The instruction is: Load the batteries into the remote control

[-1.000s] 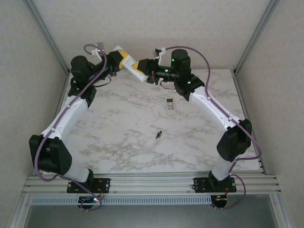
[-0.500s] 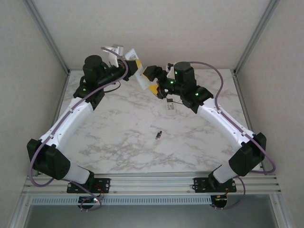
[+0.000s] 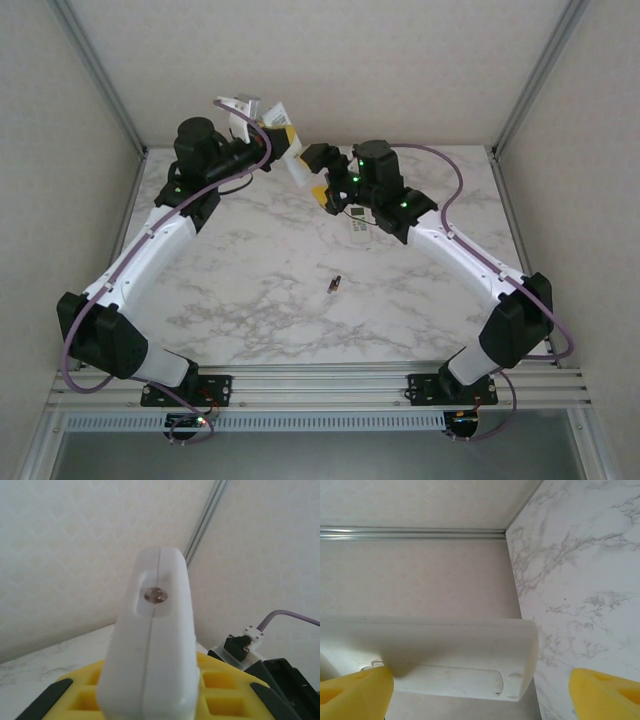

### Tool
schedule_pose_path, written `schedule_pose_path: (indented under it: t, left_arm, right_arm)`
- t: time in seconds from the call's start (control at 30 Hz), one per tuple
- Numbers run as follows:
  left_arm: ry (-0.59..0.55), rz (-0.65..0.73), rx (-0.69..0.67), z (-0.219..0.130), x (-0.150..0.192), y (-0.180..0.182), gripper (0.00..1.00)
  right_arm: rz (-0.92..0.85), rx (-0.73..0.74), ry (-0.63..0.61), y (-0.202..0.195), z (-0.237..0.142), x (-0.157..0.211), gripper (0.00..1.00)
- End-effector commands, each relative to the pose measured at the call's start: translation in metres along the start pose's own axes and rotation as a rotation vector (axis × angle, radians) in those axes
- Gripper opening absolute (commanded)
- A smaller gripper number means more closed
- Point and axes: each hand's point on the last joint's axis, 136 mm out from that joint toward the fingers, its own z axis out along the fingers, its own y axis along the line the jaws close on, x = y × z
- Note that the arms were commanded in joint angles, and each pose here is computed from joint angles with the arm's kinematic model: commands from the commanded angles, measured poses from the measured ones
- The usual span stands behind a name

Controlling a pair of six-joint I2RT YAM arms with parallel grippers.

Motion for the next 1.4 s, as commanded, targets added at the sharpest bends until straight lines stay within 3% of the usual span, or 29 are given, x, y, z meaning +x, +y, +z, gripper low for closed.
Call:
schedule_pose_path:
  t: [0.0, 0.77, 0.9, 1.13, 1.37]
  left_arm:
    - [-0.061, 0.055, 0.054, -0.012, -0.023, -0.02, 0.0]
    - [-0.037, 0.006, 0.1, -0.007, -0.015, -0.025, 0.0]
    - [-0.053, 0.01, 0.117, -0.009, -0.019, -0.031, 0.0]
    - [-0.102, 0.044, 0.143, -0.015, -0.033, -0.044, 0.0]
    - [-0.108, 0.041, 0.135, -0.015, -0.033, -0.043, 0.0]
  right_arm:
    - [0.006, -0.031, 0.0, 0.009, 0.008, 0.0, 0.92]
    - [-0.027, -0.089, 0.055, 0.023, 0.013, 0.009, 0.99]
    - [-0.003, -0.004, 0.022, 0.005, 0.012, 0.004, 0.98]
    - [0.031, 0.363, 0.029, -0.056, 0.002, 0.007, 0.95]
    - [0.054, 0.524, 0.046, -0.092, -0.005, 0.012, 0.93]
